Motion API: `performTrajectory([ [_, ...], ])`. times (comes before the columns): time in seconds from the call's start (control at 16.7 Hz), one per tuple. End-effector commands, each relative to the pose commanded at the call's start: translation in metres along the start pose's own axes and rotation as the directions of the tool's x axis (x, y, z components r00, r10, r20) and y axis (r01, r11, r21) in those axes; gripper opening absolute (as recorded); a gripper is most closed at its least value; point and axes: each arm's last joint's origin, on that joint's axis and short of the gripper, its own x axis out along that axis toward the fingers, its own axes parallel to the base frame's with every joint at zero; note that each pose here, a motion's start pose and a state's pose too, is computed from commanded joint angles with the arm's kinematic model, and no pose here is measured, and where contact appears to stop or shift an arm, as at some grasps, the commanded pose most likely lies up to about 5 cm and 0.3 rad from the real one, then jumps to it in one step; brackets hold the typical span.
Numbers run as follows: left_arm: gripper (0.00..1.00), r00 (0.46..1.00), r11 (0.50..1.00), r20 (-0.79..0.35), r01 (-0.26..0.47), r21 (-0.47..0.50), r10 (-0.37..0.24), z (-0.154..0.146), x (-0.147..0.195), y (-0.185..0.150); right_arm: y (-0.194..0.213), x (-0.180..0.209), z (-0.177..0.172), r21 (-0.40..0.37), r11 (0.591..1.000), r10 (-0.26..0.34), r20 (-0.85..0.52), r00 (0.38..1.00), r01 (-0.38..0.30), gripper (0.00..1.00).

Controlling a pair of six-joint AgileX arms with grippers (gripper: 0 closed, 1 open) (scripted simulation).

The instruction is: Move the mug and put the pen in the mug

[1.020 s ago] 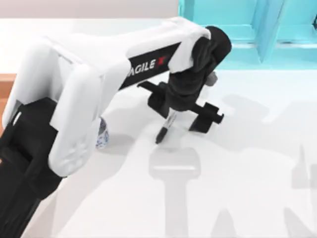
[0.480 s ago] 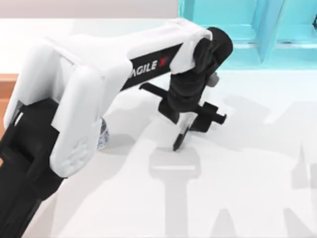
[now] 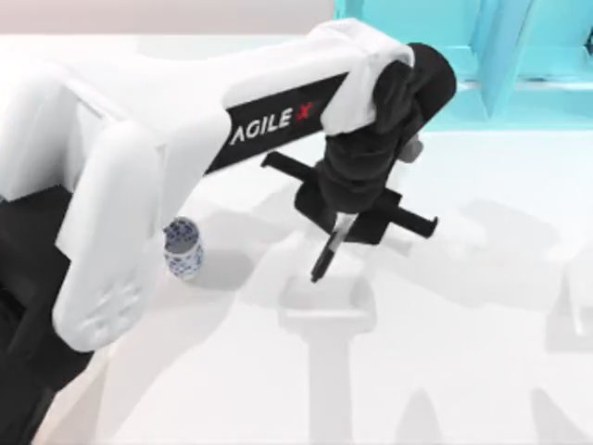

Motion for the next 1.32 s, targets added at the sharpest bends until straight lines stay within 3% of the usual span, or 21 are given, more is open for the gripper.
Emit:
performTrajectory([
  [0.42,0.00,1.000,1.000,0.002,0.003,-0.006,-0.003,-0.051,-0.070,-0.016,0.000,0.000,0.000,0.000,1.000,0.000,0.000,1.000,0.000,1.00],
  [0.84,0.00,1.000,1.000,0.025,0.007,-0.008,-0.007,-0.052,-0.072,-0.013,0.000,0.000,0.000,0.000,1.000,0.000,0.000,1.000,0.000,1.00],
  [1.32,0.00,0.950,0.997,0.308,0.060,-0.039,-0.046,-0.071,-0.056,0.022,0.000,0.000,0.000,0.000,1.000,0.000,0.000,1.000,0.000,1.00],
])
